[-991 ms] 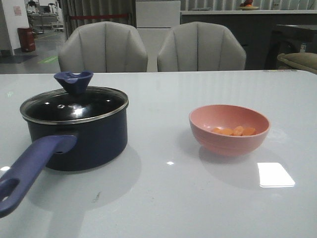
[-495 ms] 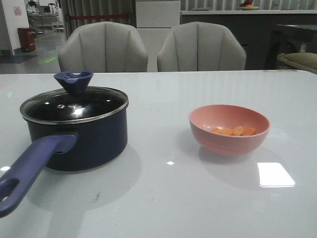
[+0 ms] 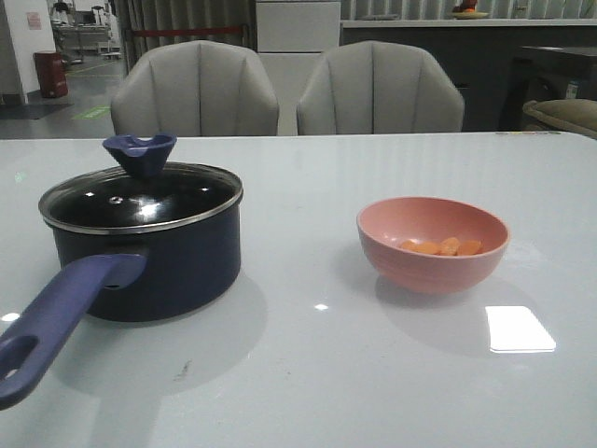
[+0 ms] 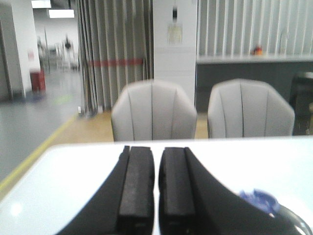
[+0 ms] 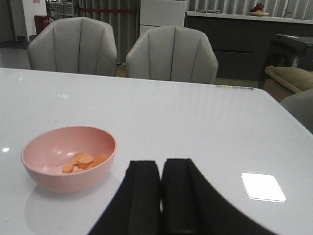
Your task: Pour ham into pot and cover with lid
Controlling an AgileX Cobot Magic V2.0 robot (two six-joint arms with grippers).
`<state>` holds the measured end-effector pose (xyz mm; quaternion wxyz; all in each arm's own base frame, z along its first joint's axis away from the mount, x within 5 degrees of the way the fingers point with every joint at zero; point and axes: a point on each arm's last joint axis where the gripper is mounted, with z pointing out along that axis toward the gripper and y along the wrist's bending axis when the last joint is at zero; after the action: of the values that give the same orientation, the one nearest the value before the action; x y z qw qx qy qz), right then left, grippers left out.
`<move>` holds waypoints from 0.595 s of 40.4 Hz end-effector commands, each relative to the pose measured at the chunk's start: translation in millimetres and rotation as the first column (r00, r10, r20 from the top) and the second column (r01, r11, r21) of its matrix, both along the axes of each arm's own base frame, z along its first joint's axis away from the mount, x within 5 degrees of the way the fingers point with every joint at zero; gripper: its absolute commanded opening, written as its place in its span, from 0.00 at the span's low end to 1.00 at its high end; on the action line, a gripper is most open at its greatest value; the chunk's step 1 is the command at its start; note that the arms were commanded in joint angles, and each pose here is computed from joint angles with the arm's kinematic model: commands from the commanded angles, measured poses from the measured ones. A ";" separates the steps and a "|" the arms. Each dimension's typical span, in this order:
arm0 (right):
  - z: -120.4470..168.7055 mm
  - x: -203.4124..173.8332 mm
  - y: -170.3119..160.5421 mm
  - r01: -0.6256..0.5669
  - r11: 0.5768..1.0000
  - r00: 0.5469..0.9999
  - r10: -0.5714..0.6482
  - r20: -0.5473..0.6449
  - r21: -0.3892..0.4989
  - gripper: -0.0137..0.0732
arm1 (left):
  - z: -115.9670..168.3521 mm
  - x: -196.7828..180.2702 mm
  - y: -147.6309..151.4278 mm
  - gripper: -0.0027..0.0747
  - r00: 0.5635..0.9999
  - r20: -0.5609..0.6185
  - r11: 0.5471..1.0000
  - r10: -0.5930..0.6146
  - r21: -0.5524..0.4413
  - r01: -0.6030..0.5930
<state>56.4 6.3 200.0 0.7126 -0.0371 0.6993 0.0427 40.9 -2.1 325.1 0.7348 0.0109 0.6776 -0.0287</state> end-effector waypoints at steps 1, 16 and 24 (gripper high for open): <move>9.9 -2.4 -0.2 0.002 1.000 0.995 -0.002 0.103 0.003 0.34 | 16.0 5.5 -1.3 0.20 1.000 0.007 0.999 -0.013 -0.047 0.014; 9.9 -2.4 -0.2 0.002 1.000 0.995 -0.002 0.103 0.003 0.34 | -1.9 13.2 -2.7 0.21 0.995 -0.094 0.998 -0.025 -0.067 0.019; 9.9 -2.4 -0.2 0.002 1.000 0.995 -0.002 0.103 0.003 0.34 | -7.0 13.8 -2.6 0.38 0.988 -0.151 0.998 -0.023 -0.055 0.015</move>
<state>56.4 6.3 200.0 0.7126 -0.0371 0.6993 0.0427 52.4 -4.8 305.3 0.6582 0.0007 0.7511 -0.0506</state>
